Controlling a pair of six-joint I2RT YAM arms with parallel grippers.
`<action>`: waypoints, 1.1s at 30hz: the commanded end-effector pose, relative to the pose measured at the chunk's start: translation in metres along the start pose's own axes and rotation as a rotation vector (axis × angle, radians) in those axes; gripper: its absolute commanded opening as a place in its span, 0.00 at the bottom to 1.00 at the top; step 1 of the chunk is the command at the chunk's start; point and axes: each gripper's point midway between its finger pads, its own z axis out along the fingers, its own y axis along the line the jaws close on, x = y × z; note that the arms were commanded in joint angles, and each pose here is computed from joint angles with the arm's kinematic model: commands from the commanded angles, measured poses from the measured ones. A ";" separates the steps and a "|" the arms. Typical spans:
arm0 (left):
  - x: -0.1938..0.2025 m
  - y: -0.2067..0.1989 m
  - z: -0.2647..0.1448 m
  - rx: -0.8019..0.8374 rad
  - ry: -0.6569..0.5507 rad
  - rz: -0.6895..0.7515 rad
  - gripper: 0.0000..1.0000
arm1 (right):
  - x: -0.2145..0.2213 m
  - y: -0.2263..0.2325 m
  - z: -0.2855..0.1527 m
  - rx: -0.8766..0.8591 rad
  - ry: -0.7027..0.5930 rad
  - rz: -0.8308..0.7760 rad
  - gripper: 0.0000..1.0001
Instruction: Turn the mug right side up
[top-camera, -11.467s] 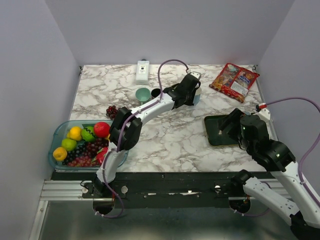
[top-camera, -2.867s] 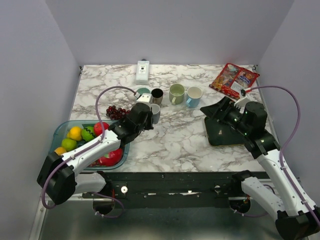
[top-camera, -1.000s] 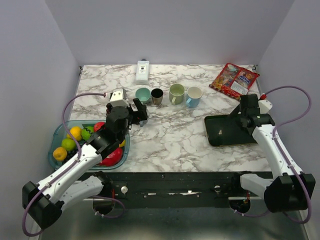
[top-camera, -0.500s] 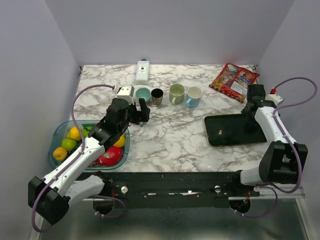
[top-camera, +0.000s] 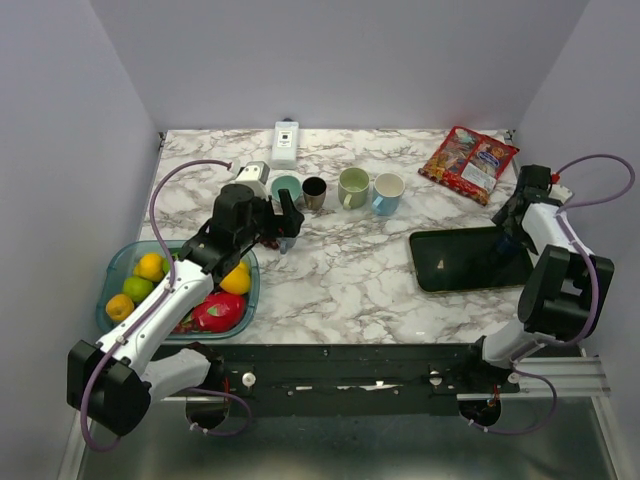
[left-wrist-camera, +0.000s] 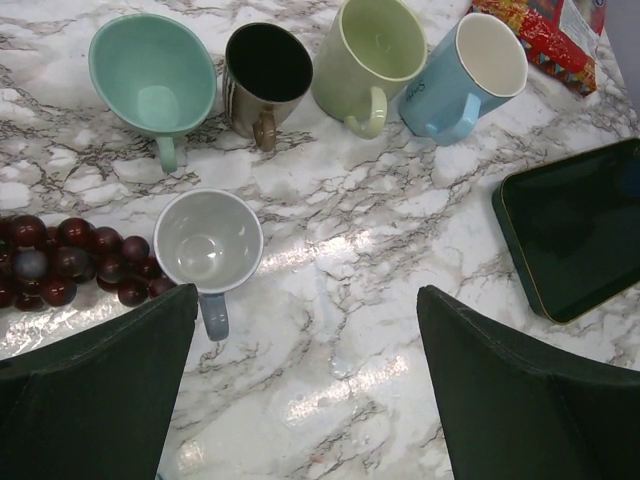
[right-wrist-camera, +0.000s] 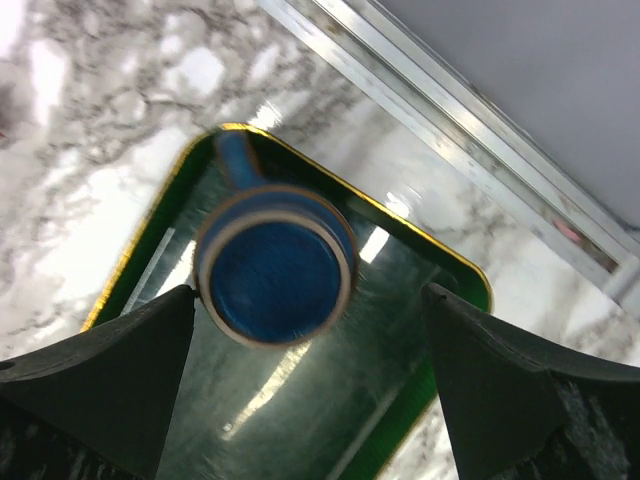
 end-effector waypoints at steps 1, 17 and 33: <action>-0.014 -0.007 -0.005 0.031 -0.029 -0.010 0.99 | -0.017 0.020 0.013 -0.093 -0.024 -0.060 1.00; -0.010 0.001 -0.004 0.022 -0.023 -0.017 0.99 | -0.006 0.046 0.029 -0.249 0.050 -0.150 0.92; 0.002 0.005 -0.006 0.030 -0.033 -0.064 0.99 | 0.036 0.074 0.007 -0.467 0.207 -0.160 0.45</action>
